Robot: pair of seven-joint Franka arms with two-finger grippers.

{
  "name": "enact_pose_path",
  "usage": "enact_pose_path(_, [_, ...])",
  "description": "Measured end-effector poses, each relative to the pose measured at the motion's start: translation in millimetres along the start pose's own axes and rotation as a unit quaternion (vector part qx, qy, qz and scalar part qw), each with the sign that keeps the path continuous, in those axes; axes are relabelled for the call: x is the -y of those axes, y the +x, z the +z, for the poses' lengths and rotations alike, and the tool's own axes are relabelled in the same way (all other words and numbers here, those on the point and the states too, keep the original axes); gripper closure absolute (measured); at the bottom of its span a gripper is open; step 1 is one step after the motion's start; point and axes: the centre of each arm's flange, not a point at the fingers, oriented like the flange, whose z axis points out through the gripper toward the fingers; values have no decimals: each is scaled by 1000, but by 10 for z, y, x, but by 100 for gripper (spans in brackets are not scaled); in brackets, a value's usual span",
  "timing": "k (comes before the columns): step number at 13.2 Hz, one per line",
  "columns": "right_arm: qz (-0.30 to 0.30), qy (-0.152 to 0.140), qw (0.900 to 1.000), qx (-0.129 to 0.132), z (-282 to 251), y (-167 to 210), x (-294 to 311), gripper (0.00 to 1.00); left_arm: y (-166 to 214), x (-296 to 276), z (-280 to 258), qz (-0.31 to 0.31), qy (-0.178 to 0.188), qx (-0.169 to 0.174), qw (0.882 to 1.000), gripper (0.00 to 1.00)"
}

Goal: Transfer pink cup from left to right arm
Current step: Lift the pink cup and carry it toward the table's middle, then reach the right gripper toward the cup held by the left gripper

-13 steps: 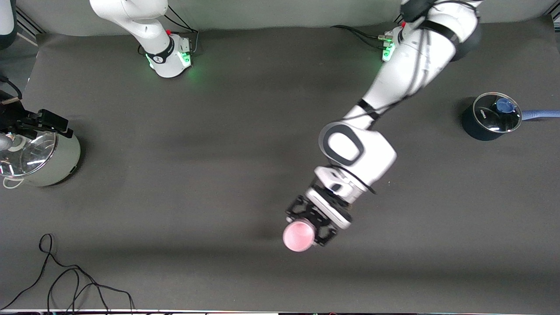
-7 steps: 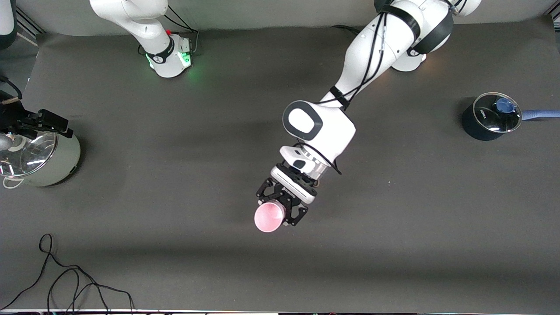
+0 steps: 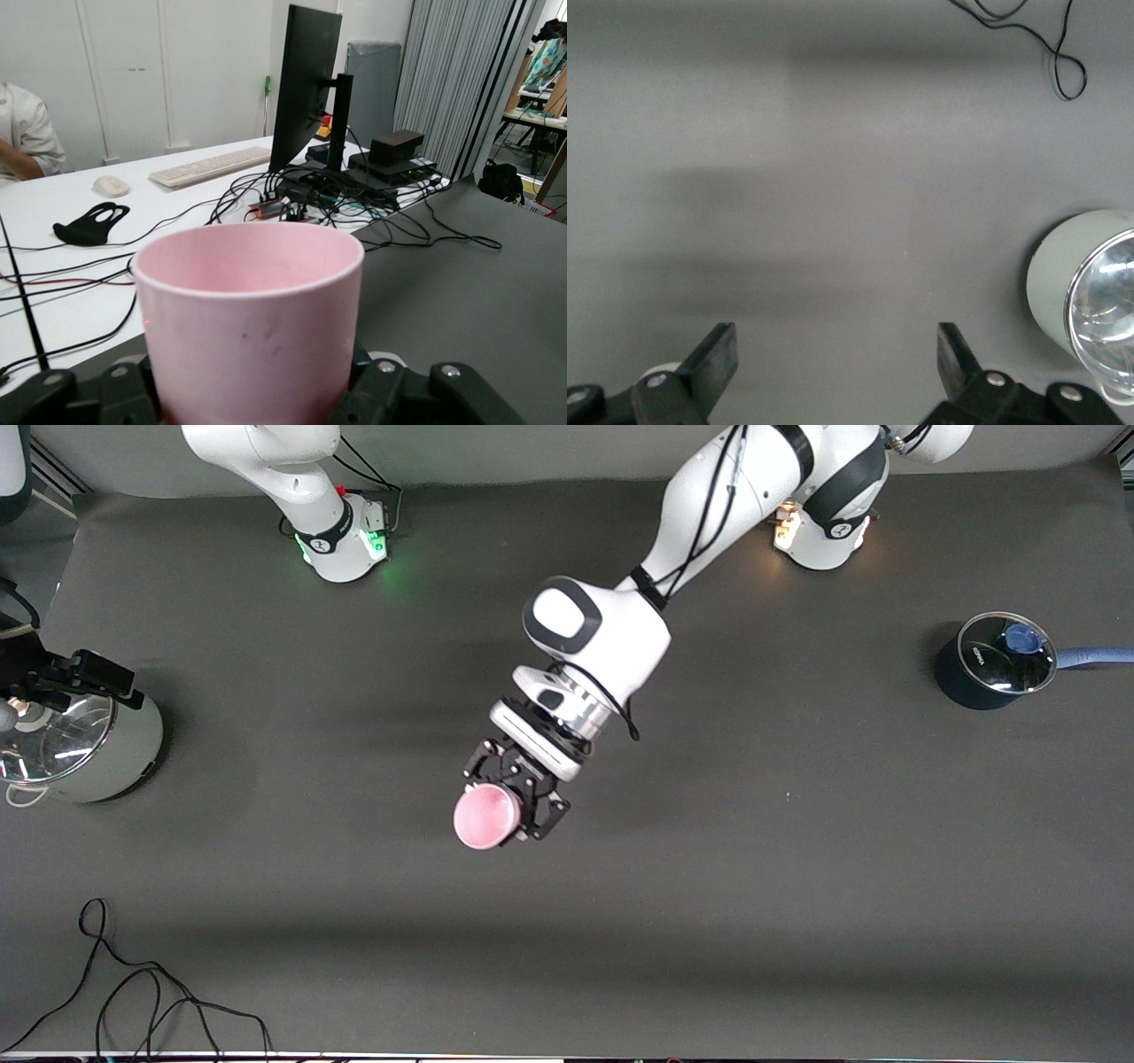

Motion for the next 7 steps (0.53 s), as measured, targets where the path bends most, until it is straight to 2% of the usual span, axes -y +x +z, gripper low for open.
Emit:
enact_pose_path(3, [-15,-1,1000,-5,-13,112,180,0,53,-257,-65,-3,2,-10,1000,35])
enact_pose_path(7, [-20,-2,1000,-9,-14,219,473,0,118,-258,-77,7,5,-18,1000,35])
